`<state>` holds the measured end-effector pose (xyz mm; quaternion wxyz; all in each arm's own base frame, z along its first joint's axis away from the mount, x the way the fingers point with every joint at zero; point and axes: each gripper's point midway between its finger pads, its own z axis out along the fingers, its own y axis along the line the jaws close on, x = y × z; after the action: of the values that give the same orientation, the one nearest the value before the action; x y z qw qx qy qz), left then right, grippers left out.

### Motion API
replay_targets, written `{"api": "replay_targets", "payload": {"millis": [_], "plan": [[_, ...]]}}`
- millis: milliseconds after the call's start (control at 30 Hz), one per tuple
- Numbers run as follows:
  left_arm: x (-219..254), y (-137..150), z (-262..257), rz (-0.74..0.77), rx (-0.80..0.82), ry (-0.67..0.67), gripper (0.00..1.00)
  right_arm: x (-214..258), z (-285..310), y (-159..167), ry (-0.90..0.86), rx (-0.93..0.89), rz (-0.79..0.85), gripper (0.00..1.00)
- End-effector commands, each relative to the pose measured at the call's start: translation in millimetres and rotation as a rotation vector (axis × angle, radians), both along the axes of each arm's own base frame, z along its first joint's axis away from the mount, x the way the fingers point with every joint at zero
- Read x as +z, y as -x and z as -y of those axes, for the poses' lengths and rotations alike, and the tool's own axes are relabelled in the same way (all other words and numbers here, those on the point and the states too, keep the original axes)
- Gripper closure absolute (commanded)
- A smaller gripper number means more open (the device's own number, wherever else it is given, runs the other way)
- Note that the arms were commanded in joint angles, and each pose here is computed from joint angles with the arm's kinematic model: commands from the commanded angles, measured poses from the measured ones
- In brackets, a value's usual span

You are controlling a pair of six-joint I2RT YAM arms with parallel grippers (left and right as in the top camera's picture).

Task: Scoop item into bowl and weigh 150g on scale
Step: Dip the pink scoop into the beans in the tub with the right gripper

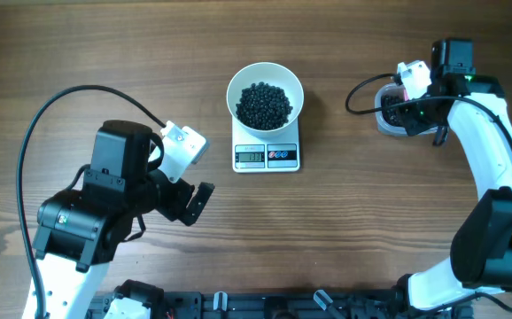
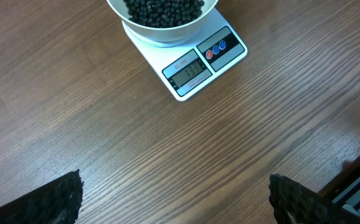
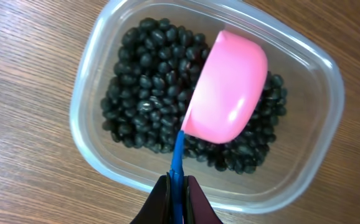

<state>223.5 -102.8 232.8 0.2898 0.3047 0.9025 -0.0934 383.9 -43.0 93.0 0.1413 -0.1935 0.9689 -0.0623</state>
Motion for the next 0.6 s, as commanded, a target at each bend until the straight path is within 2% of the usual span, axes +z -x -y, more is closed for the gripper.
{"api": "replay_targets", "payload": {"millis": [0, 233, 567], "plan": [[7, -2, 2, 0.022, -0.018, 0.009, 0.0, -3, -27, -12, -0.18, 0.041, 0.019, 0.96], [7, -2, 2, 0.022, -0.019, 0.009, 0.0, 2, -21, -7, -0.353, -0.019, 0.024, 0.96], [7, -2, 2, 0.023, -0.019, 0.008, 0.0, 3, -13, 13, -0.458, -0.081, -0.036, 0.96]]}}
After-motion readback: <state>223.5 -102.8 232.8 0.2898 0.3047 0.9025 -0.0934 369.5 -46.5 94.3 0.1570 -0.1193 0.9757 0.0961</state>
